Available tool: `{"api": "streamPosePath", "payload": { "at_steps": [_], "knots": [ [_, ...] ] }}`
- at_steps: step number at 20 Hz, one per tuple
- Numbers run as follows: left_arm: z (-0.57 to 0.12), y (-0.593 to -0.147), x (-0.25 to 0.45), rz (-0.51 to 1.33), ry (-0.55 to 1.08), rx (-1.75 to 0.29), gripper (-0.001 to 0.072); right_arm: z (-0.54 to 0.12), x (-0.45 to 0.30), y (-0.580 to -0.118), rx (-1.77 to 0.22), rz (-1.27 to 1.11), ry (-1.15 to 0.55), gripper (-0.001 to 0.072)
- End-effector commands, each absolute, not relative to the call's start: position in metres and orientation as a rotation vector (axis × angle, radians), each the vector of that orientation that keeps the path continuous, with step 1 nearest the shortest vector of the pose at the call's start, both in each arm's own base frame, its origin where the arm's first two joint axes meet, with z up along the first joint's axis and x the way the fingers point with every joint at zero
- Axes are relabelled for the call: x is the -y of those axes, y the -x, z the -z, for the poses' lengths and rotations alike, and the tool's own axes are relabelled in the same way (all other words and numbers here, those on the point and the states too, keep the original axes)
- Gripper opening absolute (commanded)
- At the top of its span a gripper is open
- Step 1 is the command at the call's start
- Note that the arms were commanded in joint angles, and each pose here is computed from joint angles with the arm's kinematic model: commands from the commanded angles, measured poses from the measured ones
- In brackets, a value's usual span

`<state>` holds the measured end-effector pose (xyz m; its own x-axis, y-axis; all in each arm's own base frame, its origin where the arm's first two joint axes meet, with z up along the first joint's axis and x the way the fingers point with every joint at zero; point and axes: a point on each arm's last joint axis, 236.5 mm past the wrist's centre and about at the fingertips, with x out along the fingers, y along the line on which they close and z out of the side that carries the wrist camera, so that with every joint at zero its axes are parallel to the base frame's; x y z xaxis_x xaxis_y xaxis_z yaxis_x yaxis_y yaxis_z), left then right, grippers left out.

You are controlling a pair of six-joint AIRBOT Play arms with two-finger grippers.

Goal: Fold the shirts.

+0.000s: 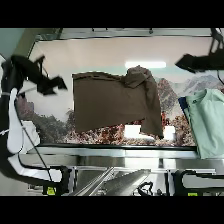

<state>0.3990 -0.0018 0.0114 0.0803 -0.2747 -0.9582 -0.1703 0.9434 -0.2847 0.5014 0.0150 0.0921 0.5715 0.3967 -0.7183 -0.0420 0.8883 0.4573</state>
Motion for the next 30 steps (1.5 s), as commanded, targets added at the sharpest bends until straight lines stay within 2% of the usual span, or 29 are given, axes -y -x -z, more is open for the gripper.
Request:
{"api": "streamPosePath", "payload": {
  "at_steps": [1, 4, 8, 11, 12, 13, 14, 18, 21, 24, 27, 30],
  "knots": [
    [0.038, -0.306, 0.018, 0.061, 0.488, -1.664, 0.0661, -0.051, 0.010, -0.446, -1.089, -0.222, -0.511, 0.0419],
    [0.066, -0.283, 0.054, 0.131, 0.657, -1.647, 0.0661, -0.028, 0.006, -0.430, -1.151, -0.224, -0.539, 0.0419],
    [0.102, -0.250, 0.064, 0.114, 0.710, -1.735, 0.0661, -0.019, 0.000, -0.417, -1.203, -0.242, -0.556, 0.0419],
    [0.102, -0.260, 0.075, 0.161, 0.757, -1.688, 0.0659, -0.019, 0.000, -0.416, -1.205, -0.242, -0.558, 0.0419],
    [0.103, -0.266, 0.073, 0.150, 0.755, -1.662, 0.0563, -0.019, -0.001, -0.415, -1.212, -0.245, -0.562, 0.0419],
    [0.104, -0.269, 0.071, 0.142, 0.750, -1.646, 0.0400, -0.019, -0.002, -0.412, -1.222, -0.251, -0.562, 0.0419],
    [0.106, -0.272, 0.069, 0.138, 0.741, -1.631, 0.0354, -0.018, -0.003, -0.411, -1.230, -0.255, -0.563, 0.0418],
    [0.107, -0.277, 0.067, 0.133, 0.733, -1.610, 0.0354, -0.018, -0.006, -0.405, -1.251, -0.268, -0.565, 0.0418],
    [0.100, -0.256, 0.071, 0.199, 0.726, -1.692, 0.0355, -0.018, -0.009, -0.399, -1.276, -0.282, -0.566, 0.0370],
    [0.088, -0.237, 0.058, 0.220, 0.815, -1.757, 0.0355, -0.018, -0.006, -0.398, -1.276, -0.279, -0.569, 0.0370],
    [0.085, -0.248, 0.022, 0.127, 0.906, -1.653, 0.0355, -0.018, 0.002, -0.399, -1.268, -0.262, -0.583, 0.0370],
    [0.092, -0.261, 0.007, 0.073, 0.910, -1.584, 0.0355, -0.018, 0.003, -0.401, -1.259, -0.259, -0.581, 0.0370]
  ]
}}
